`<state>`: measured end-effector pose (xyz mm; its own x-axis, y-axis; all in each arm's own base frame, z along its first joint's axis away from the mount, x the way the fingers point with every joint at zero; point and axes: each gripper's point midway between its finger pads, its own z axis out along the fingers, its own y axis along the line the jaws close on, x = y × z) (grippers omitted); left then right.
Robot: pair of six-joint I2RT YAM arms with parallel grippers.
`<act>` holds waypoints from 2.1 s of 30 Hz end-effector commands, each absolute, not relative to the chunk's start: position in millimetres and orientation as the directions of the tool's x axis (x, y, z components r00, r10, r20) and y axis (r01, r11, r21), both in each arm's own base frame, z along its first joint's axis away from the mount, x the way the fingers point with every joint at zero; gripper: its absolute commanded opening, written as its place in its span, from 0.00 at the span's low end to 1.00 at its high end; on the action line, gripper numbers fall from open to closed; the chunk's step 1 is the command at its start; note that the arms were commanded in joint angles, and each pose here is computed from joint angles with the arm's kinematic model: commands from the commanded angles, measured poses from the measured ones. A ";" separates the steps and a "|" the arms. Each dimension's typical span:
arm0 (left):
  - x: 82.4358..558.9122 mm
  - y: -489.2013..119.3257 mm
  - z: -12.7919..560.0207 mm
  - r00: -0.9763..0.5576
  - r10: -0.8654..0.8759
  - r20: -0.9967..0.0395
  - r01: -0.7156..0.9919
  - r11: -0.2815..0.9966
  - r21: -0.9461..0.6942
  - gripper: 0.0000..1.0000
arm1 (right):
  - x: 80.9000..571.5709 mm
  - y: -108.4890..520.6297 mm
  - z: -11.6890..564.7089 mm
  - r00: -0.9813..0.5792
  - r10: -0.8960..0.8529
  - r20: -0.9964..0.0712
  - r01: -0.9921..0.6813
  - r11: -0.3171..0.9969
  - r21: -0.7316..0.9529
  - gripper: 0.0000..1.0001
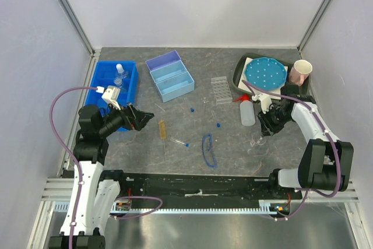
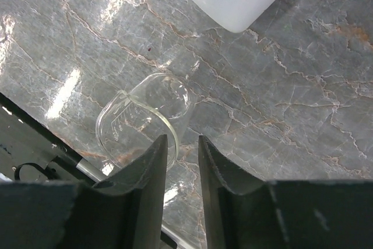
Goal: Organize the chemistry lab equipment
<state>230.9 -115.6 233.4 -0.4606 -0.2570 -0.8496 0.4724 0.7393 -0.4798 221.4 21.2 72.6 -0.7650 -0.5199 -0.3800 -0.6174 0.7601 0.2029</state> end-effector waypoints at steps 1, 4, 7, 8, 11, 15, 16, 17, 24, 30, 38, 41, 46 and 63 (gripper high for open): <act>233.2 -114.3 230.3 -0.469 -0.265 -0.843 0.455 0.746 -0.487 0.96 | 223.9 26.1 69.0 -0.730 -0.546 -0.410 -0.658 0.724 0.207 0.33; 235.3 -112.6 228.9 -0.472 -0.270 -0.839 0.440 0.753 -0.490 0.96 | 221.8 29.2 67.2 -0.721 -0.556 -0.413 -0.671 0.710 0.215 0.29; 237.7 -110.4 225.1 -0.485 -0.281 -0.828 0.414 0.760 -0.501 0.96 | 220.1 30.5 65.2 -0.711 -0.568 -0.415 -0.683 0.698 0.215 0.25; 238.6 -109.6 223.9 -0.488 -0.282 -0.826 0.407 0.763 -0.501 0.96 | 218.4 30.9 63.7 -0.711 -0.569 -0.413 -0.684 0.696 0.219 0.23; 240.8 -108.8 220.6 -0.505 -0.286 -0.814 0.391 0.766 -0.511 0.96 | 216.4 31.6 62.1 -0.703 -0.578 -0.414 -0.693 0.686 0.219 0.18; 247.4 -101.7 214.9 -0.512 -0.320 -0.797 0.325 0.786 -0.525 0.96 | 213.6 35.7 59.3 -0.685 -0.593 -0.423 -0.714 0.661 0.230 0.12; 249.8 -99.4 210.7 -0.519 -0.333 -0.787 0.300 0.792 -0.532 0.96 | 212.5 37.8 57.5 -0.685 -0.596 -0.419 -0.717 0.654 0.241 0.11; 251.1 -97.5 208.8 -0.524 -0.350 -0.776 0.276 0.793 -0.543 0.96 | 212.7 38.9 57.1 -0.682 -0.599 -0.420 -0.721 0.649 0.244 0.08; 254.6 -97.3 200.2 -0.560 -0.355 -0.749 0.246 0.792 -0.559 0.98 | 205.1 41.0 56.8 -0.653 -0.630 -0.420 -0.751 0.610 0.254 0.00; 248.5 -119.6 198.6 -0.676 -0.393 -0.624 0.235 0.687 -0.688 0.95 | 206.2 39.4 74.4 -0.646 -0.628 -0.435 -0.752 0.621 0.220 0.00; 230.6 -202.5 223.9 -0.724 -0.459 -0.515 0.179 0.595 -0.783 0.95 | 227.7 54.7 120.0 -0.627 -0.557 -0.544 -0.734 0.656 0.175 0.00; 228.7 -239.8 219.8 -0.750 -0.524 -0.403 0.047 0.565 -0.824 0.96 | 241.5 60.1 135.2 -0.617 -0.527 -0.584 -0.720 0.678 0.148 0.00; 219.1 -317.1 194.4 -0.809 -0.531 -0.252 -0.174 0.626 -0.760 0.99 | 259.9 70.4 151.7 -0.576 -0.517 -0.634 -0.693 0.719 0.043 0.00; 226.3 -453.3 184.1 -0.870 -0.422 -0.254 -0.188 0.762 -0.620 0.80 | 278.1 102.4 171.6 -0.540 -0.434 -0.722 -0.641 0.767 0.019 0.00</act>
